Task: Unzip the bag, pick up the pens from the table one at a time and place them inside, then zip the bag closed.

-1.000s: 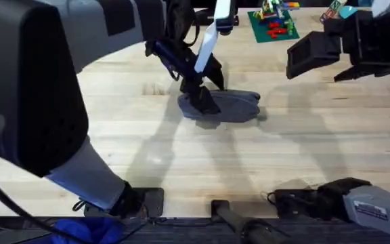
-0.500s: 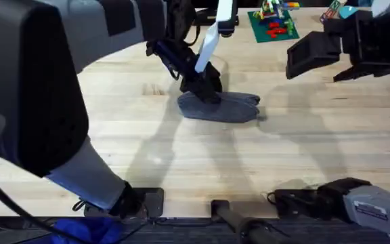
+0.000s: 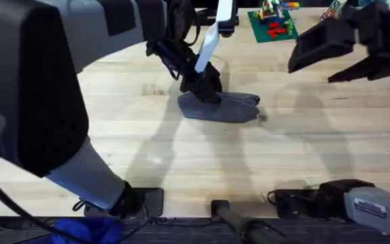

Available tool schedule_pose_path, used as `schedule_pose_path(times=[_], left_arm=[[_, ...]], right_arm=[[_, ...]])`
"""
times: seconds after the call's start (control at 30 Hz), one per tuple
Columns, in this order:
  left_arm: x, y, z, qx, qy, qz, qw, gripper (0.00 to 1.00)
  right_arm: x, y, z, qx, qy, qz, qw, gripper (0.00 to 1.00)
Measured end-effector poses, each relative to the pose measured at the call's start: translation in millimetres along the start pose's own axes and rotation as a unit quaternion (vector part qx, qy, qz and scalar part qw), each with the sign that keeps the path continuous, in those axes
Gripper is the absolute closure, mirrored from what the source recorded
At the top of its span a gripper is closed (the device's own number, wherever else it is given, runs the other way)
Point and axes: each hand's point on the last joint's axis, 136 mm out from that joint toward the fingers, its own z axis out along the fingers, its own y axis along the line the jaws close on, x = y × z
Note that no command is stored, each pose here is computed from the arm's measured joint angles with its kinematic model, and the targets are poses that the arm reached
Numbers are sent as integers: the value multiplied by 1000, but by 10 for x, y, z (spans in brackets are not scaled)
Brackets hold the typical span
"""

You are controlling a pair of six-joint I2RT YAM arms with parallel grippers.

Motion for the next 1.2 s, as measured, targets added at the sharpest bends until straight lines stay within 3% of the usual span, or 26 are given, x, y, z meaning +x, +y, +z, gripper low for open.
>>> schedule_pose_path(times=[0.3,0.67,1.2], left_arm=[[0,0,0,0,0,0,1000,958],[0,0,0,0,0,0,1000,958],[0,0,0,0,0,0,1000,958]], right_arm=[[68,-152,-12,-100,-41,44,993,6],[145,-243,571,-271,-59,68,959,6],[211,-305,1053,-333,-64,66,938,6]])
